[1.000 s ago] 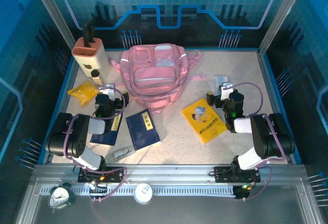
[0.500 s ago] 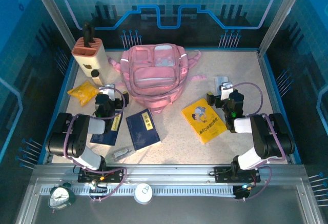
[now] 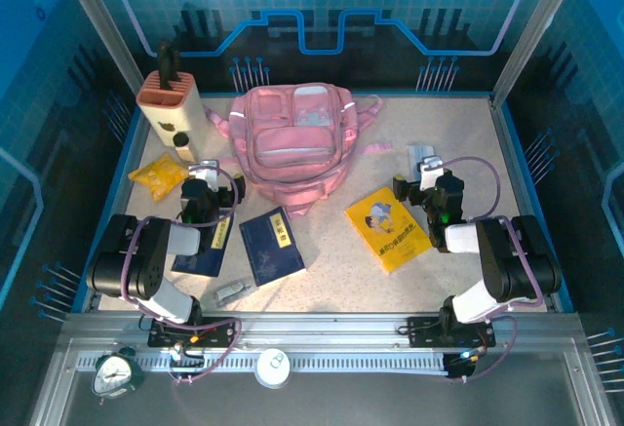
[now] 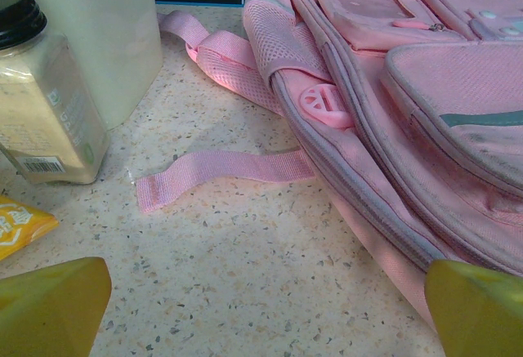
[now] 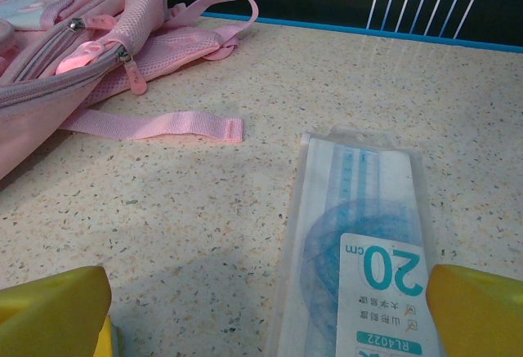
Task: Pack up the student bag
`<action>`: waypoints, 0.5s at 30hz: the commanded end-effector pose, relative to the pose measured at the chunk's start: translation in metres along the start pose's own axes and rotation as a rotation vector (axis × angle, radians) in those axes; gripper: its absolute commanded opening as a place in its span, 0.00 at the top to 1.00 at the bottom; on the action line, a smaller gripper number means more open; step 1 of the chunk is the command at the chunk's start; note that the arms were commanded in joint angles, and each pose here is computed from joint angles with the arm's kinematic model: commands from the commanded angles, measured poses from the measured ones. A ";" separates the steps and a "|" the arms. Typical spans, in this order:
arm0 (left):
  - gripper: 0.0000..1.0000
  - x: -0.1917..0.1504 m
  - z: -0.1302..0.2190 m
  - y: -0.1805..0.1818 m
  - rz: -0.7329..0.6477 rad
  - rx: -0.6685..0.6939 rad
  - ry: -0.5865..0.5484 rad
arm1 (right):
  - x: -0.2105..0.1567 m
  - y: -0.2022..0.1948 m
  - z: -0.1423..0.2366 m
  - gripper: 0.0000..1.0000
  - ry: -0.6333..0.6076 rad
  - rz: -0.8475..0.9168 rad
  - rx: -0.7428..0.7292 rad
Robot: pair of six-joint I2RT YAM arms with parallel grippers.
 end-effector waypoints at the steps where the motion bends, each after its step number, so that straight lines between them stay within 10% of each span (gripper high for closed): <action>1: 0.01 0.010 -0.002 -0.001 -0.006 -0.017 -0.026 | 0.005 -0.001 -0.002 0.00 -0.020 0.010 0.004; 15: 0.01 0.038 0.017 -0.004 -0.003 -0.023 -0.044 | 0.043 -0.010 0.024 0.00 -0.037 -0.016 -0.048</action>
Point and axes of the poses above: each hand's point on the last joint's axis, 136 mm out from that joint toward the fingers, its own z axis back along the fingers, its own y axis along the line the jaws close on, x = y × z, the point moved 1 cm from there along z, back along the fingers, and after that the axes turned 1 degree about -z, right-handed, at the moved point
